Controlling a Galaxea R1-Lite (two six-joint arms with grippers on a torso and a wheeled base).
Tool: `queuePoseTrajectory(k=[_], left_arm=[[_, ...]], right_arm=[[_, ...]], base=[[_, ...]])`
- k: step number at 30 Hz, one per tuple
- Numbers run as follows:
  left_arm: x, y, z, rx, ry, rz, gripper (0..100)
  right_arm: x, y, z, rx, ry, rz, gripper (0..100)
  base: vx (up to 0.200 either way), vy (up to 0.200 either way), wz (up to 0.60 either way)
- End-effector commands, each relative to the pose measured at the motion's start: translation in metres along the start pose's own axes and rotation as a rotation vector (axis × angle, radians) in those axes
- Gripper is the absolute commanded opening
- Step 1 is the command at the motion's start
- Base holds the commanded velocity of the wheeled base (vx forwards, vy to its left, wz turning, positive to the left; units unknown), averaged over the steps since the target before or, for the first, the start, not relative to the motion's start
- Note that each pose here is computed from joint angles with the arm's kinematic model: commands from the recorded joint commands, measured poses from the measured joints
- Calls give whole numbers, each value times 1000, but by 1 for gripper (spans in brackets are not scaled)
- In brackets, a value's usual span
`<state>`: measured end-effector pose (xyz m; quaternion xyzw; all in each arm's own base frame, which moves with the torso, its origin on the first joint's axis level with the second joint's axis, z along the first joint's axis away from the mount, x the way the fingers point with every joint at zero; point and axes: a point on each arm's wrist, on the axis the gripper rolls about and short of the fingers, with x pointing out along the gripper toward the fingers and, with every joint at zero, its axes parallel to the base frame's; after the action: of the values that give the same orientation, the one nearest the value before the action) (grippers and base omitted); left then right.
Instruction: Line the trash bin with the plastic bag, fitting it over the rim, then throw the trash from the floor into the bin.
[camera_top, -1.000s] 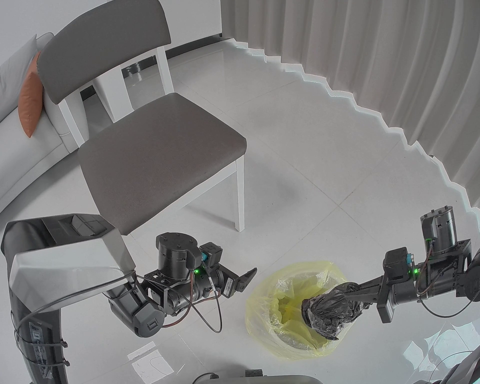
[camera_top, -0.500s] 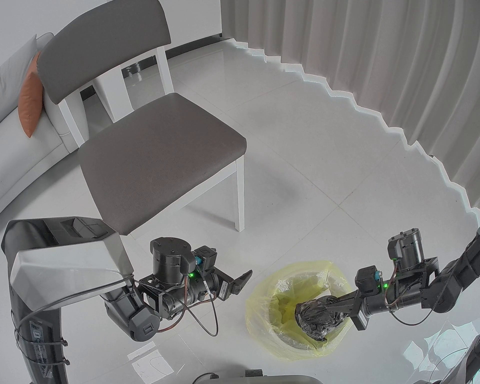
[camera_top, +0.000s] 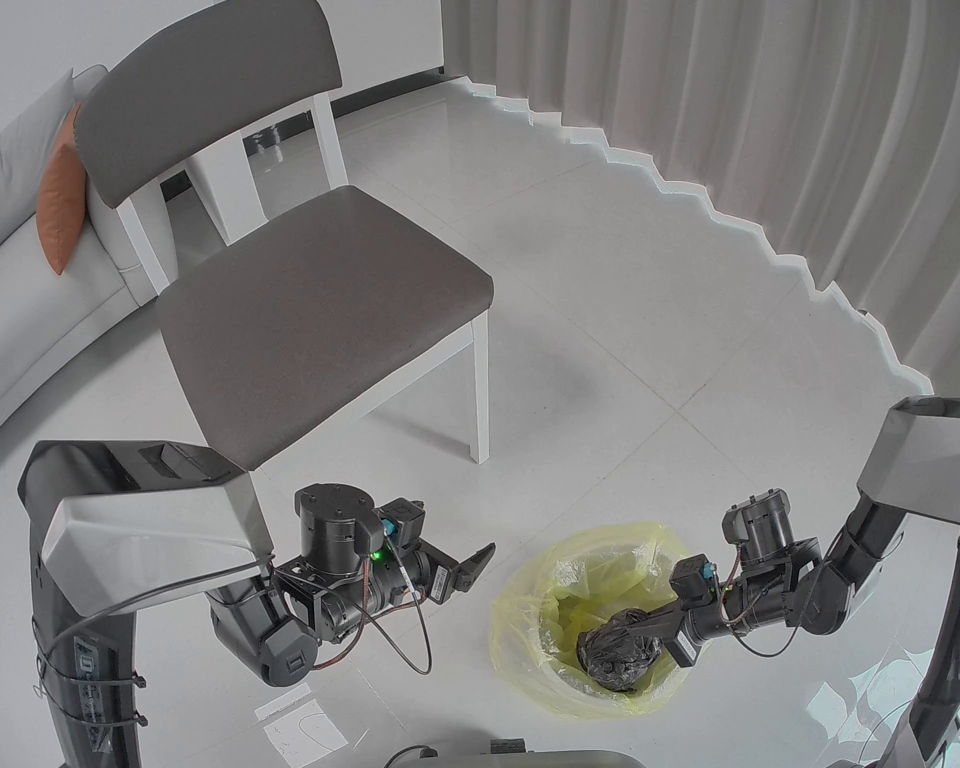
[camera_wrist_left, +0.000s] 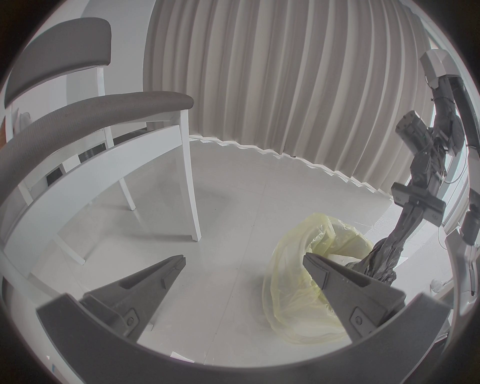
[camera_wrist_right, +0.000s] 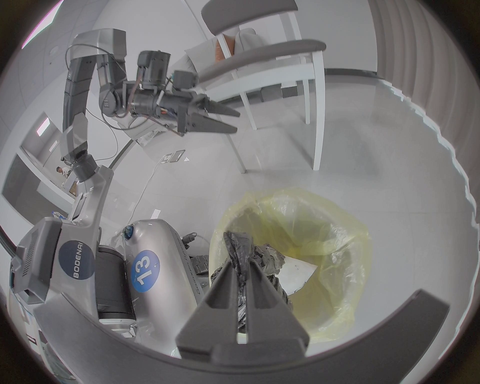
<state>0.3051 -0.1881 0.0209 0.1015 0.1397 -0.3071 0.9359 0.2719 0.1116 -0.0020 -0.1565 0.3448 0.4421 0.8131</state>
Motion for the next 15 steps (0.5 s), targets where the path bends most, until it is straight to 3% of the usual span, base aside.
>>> queuePoseTrajectory(k=[1,5,15], left_arm=[[3,0,-7,-2,13,-2,100],[6,0,-11,-2,13,-5,100],[12,-1,-12,-1,8,-6,100]], right_arm=[[18,-10,-11,31,36,6,0],[25,-30,-11,53,20,-24,0],[54,-39,-18,54,45,-3,0]], base=[[0,0,0],[0,0,0],[0,0,0]])
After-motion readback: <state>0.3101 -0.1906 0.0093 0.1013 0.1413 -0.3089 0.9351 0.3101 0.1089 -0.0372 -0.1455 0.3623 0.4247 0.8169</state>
